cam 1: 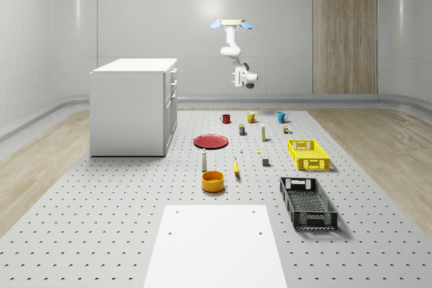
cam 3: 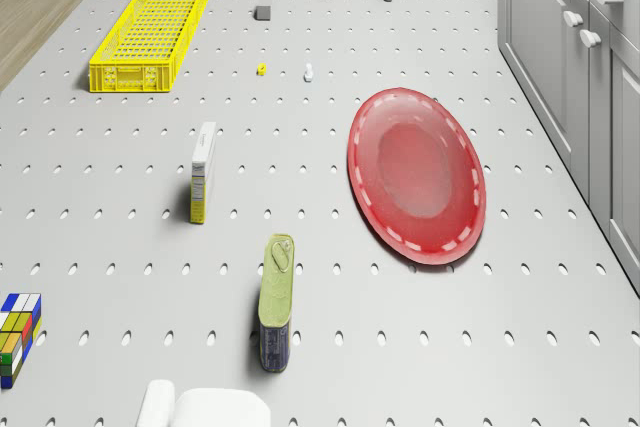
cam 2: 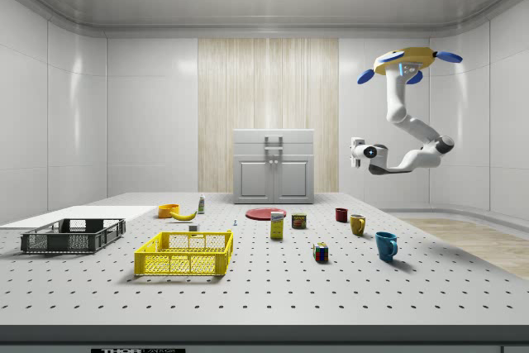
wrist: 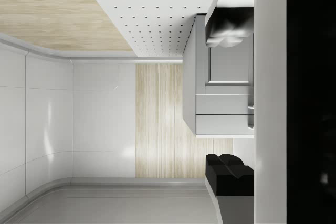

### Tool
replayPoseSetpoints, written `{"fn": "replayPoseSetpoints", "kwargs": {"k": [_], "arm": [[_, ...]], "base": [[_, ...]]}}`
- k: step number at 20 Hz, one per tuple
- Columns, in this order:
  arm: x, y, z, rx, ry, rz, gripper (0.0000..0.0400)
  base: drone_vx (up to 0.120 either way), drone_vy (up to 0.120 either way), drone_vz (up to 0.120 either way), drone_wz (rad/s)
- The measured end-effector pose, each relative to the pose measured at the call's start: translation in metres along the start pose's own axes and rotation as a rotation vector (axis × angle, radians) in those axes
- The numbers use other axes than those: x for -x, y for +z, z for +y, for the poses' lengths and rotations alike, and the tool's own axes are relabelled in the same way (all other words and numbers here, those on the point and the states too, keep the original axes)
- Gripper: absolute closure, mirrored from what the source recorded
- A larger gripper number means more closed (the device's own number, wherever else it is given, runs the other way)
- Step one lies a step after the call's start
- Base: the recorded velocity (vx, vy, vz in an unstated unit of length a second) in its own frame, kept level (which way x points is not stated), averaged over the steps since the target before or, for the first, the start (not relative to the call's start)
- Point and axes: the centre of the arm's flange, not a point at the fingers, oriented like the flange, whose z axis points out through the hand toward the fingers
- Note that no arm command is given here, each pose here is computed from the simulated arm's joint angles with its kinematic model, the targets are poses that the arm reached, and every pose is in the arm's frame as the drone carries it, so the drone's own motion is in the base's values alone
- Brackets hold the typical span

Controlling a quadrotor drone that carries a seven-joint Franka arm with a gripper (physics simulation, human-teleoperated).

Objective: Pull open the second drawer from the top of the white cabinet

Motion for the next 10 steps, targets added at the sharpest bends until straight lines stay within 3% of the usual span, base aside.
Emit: {"fn": "replayPoseSetpoints", "kwargs": {"k": [9, 10], "arm": [[-0.0001, 0.0000, 0.0001, -0.001, 0.000, -0.001, 0.0100], [-0.0001, 0.0000, 0.0001, -0.001, 0.000, -0.001, 0.0100]], "base": [[0.120, 0.000, 0.000, 0.000], [0.120, -0.120, 0.000, 0.000]]}}
